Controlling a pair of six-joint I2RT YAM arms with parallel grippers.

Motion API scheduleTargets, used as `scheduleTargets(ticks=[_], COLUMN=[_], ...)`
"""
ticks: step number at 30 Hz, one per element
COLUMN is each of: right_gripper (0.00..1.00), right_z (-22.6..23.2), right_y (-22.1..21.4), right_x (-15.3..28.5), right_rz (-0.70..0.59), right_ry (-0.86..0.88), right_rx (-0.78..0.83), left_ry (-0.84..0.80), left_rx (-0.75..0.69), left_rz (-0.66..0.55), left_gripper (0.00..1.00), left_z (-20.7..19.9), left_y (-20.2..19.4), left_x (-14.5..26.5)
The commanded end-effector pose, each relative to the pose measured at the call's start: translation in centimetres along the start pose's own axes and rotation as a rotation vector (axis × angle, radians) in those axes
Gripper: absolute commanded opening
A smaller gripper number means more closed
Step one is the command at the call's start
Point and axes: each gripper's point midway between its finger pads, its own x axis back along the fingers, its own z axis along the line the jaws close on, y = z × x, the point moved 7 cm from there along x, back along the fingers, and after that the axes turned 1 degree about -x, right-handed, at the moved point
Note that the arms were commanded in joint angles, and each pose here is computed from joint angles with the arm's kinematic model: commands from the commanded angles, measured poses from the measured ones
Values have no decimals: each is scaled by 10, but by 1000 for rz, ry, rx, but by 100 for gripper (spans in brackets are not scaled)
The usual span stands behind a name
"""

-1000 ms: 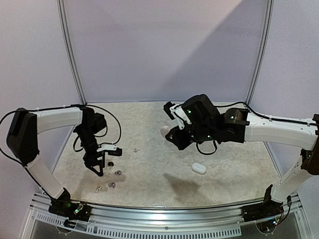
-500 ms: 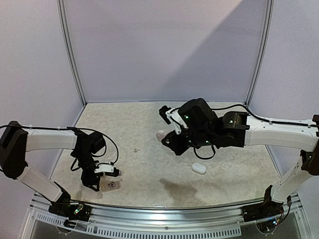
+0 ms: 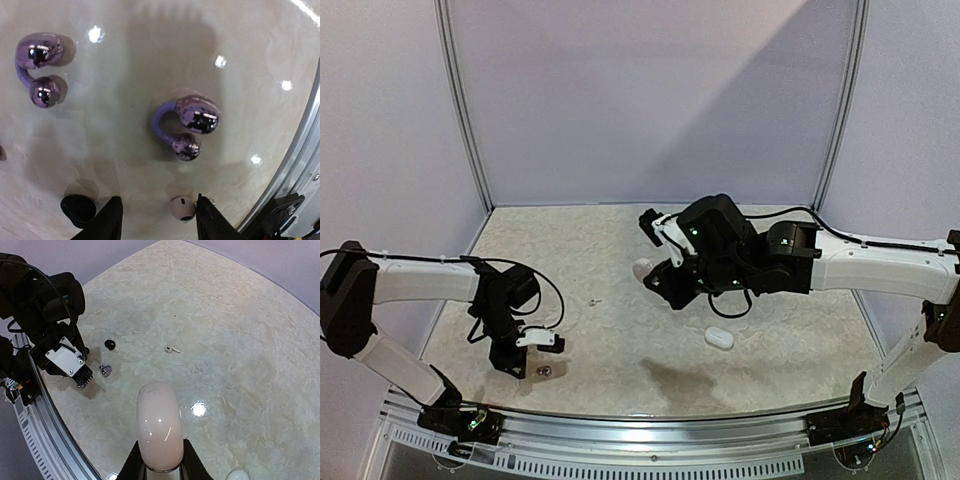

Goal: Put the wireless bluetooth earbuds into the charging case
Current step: Pick up the right earbud from the center of the board.

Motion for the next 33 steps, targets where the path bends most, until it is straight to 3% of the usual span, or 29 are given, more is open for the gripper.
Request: scheduleTargets(ticks=[1, 13, 20, 30, 33], right_gripper=[0, 0, 0, 0, 0], right_z=[2, 1, 1, 3, 3], right_y=[4, 7, 8, 8, 8], right_x=[1, 6, 6, 5, 5], right_rz=[-1, -12, -10, 0, -2], right_ry=[-8, -17, -18, -9, -6], right_rx=[8, 19, 31, 34, 33], left_ry=[-40, -111, -145, -137, -143], left_rx=[-33, -80, -363, -746, -794], left_rz=[19, 82, -67, -49, -44], left_gripper=[48, 40, 58, 58, 58], left_z=[-4, -6, -11, -12, -11], left_y=[6, 5, 4, -8, -9], left_x=[-7, -3, 27, 14, 14])
